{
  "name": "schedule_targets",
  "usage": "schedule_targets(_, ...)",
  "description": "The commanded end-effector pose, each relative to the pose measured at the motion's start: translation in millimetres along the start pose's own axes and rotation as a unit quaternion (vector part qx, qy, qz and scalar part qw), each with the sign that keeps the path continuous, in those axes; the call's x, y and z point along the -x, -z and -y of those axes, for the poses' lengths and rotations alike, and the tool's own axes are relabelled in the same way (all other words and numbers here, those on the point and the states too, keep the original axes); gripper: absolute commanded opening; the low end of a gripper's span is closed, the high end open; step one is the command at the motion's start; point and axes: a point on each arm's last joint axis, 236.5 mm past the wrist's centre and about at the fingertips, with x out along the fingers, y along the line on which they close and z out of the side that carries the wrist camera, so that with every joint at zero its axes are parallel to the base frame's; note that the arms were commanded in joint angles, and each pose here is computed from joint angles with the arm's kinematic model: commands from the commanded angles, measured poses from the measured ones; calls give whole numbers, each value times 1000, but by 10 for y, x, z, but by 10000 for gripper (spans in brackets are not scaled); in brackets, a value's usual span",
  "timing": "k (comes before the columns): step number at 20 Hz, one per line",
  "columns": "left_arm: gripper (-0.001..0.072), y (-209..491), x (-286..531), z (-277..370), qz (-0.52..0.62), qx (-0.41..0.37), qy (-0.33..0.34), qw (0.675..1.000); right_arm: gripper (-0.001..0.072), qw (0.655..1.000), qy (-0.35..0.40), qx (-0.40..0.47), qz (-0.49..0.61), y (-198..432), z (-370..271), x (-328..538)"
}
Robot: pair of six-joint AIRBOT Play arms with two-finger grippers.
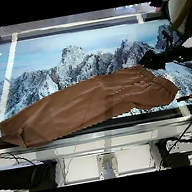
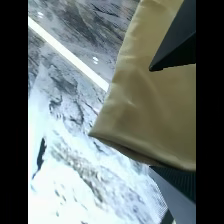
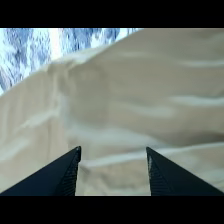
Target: Fold the clothes and pants, and hang the long-sleeved shirts on hangers.
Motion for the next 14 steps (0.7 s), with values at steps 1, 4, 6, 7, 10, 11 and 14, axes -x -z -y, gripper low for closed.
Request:
schedule_targets(1, 701, 57, -267, -6, -42, -35, -29, 998, 474, 1000, 2, 7, 28, -111, -54, 38)
schedule_targets(4, 700, 157, -298, -194, -71, -56, -82, 992, 474, 999, 4, 13, 32, -119, -67, 70)
schedule_targets(6, 698, 127, -327, -94, -64, -55, -65, 994, 474, 999, 9, 15, 34, -130, -47, 70)
schedule_targets(7, 691, 109, -352, 1, -61, -65, -48, 995, 474, 999, 9, 15, 34, -129, -44, 70)
schedule_targets(10, 221, 17, -408, 283, -43, -77, -5, 996, 474, 999, 12, 16, 34, -130, -33, 71)
schedule_targets(11, 7, -7, -411, 323, -42, -85, -6, 996, 474, 999, 17, 17, 37, -144, -10, 73)
schedule_targets(14, 11, -57, -416, 501, -38, -100, 3, 994, 442, 995, 63, 21, 71, -311, 220, 116)
